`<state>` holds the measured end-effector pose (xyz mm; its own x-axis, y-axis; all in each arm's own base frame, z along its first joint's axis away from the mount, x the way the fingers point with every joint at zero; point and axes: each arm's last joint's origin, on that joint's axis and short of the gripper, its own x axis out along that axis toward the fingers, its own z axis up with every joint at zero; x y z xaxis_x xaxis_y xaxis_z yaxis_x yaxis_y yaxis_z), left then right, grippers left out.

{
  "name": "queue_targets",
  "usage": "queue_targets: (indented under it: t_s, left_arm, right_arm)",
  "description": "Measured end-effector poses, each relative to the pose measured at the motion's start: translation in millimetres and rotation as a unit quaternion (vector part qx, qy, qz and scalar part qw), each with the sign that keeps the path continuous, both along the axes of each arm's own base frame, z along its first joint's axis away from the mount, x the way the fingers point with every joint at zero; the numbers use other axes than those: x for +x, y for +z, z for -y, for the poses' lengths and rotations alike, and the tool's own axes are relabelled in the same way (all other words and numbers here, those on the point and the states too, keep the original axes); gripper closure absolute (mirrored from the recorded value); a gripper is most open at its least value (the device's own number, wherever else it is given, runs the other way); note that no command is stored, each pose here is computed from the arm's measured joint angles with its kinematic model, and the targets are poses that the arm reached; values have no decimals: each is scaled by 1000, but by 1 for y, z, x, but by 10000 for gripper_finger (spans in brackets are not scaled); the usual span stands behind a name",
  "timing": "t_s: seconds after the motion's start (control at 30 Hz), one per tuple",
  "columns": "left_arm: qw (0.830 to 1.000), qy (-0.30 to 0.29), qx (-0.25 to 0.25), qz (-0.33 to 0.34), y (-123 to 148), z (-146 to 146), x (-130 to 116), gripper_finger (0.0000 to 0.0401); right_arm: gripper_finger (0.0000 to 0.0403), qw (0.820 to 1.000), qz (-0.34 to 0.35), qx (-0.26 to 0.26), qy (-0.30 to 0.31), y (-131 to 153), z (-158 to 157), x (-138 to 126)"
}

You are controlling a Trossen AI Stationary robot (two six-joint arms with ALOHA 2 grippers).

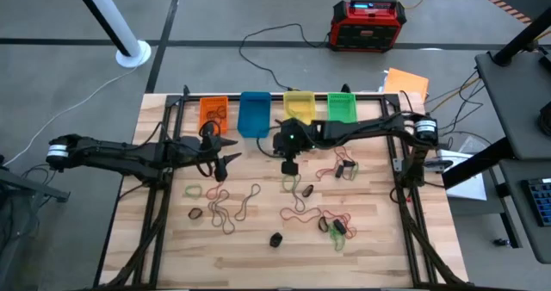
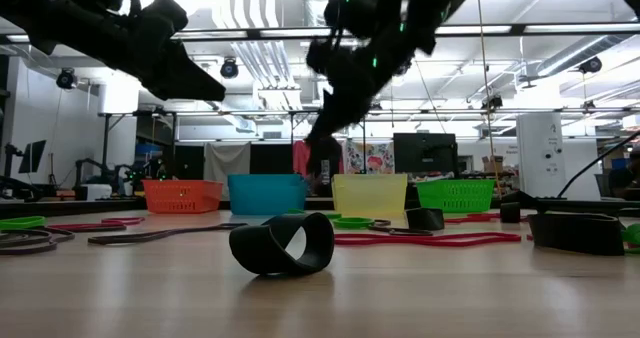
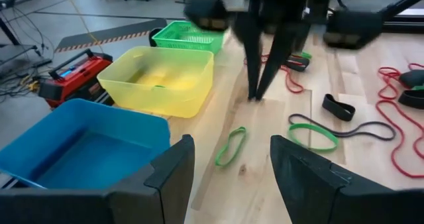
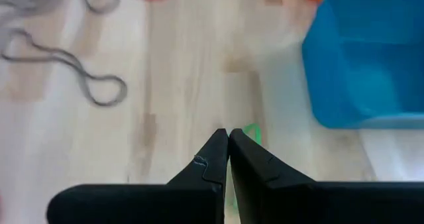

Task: Sort rubber bands into baskets
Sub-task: Put the green rubber band into the yellow bin

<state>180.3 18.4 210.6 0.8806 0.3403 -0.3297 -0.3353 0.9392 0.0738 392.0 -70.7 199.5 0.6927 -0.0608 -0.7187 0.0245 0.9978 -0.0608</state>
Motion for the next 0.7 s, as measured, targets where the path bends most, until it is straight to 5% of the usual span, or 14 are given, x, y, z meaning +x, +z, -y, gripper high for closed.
queue_targets:
  t_s: [0.33, 0.57, 0.7]
  left_arm:
    - [1000, 0, 0, -2, -1, 0, 1, 219]
    - [1000, 0, -1, -20, -8, 0, 6, 219]
    - [1000, 0, -2, -28, -12, -1, 10, 219]
  right_arm:
    - [318, 999, -39, -27, -26, -71, 6, 18]
    - [223, 995, -56, -62, -52, -87, 9, 30]
    - [205, 995, -57, -56, -63, -89, 10, 31]
